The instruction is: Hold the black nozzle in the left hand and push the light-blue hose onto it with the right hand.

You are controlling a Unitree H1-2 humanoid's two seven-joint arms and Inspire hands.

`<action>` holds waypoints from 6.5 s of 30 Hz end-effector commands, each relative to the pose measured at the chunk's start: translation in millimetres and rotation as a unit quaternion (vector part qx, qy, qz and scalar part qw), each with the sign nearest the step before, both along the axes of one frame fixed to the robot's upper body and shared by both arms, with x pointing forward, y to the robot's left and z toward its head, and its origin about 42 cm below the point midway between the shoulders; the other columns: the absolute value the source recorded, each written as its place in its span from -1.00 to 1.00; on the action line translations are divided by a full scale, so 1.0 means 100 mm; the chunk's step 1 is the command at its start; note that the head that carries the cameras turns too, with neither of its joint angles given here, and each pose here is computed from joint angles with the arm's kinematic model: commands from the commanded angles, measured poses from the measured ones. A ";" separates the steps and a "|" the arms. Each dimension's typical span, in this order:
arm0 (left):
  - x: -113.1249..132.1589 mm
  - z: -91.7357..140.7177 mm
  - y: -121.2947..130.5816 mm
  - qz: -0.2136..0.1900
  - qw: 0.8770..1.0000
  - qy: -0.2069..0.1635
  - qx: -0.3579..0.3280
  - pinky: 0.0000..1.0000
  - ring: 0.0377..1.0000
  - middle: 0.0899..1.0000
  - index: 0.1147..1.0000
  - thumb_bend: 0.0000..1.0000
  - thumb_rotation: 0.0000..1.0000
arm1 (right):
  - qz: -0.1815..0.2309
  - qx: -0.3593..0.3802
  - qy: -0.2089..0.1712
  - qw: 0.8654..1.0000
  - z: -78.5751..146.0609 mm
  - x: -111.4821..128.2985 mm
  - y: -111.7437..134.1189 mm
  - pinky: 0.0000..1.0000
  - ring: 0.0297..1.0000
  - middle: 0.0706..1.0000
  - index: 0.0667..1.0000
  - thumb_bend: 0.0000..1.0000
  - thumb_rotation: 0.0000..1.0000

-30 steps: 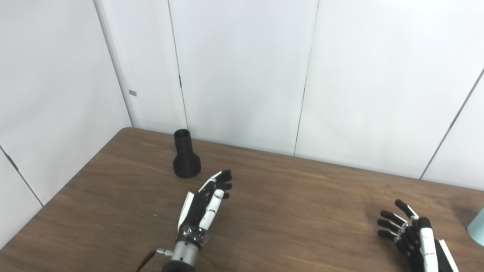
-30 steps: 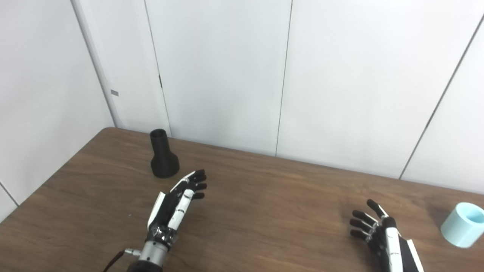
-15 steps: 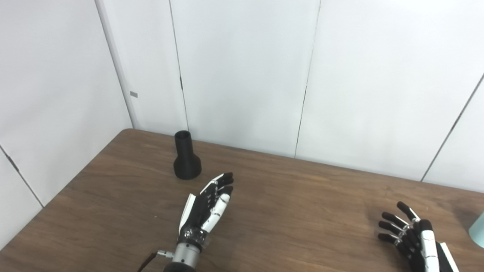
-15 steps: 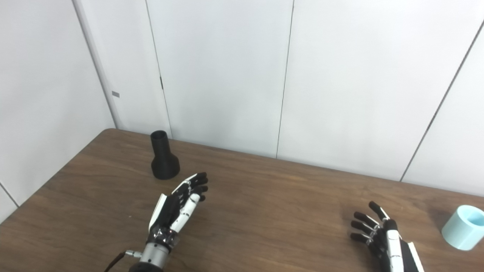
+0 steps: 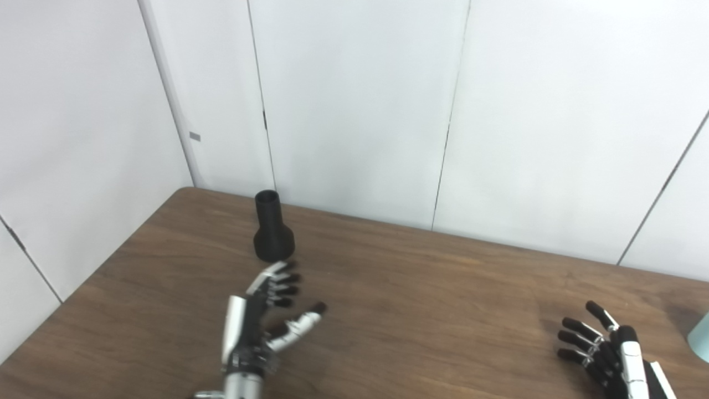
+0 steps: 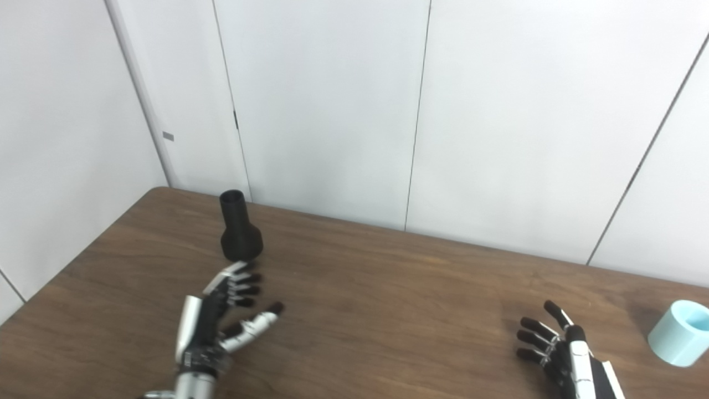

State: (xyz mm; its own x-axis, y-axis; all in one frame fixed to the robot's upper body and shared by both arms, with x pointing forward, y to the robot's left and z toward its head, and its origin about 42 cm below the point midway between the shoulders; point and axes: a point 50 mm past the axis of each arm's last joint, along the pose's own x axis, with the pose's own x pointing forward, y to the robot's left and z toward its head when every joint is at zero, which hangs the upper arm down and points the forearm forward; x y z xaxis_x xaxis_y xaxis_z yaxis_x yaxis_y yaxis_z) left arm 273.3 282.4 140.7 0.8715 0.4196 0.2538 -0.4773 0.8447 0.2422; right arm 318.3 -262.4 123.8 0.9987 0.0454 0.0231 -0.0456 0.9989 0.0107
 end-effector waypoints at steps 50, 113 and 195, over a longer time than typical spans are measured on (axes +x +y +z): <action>1.43 0.82 1.00 0.025 0.943 0.190 0.273 1.00 0.98 0.96 0.95 1.00 -0.37 | -0.027 -0.006 0.030 0.999 0.09 -0.14 -0.05 0.23 0.37 0.40 0.76 -0.28 1.00; 1.40 0.77 0.27 -0.051 0.914 0.187 0.355 -0.13 -0.04 -0.06 -0.19 0.04 -1.00 | -0.013 -0.006 0.005 1.000 0.08 -0.20 -0.06 -0.05 -0.08 -0.01 0.54 -0.17 1.00; 0.23 0.13 -0.85 -0.319 0.811 0.115 0.477 -0.17 0.05 -0.18 -0.15 0.05 -1.00 | -0.085 -0.289 -0.156 0.941 1.42 -0.17 -0.28 0.08 0.11 0.14 0.40 0.21 -0.73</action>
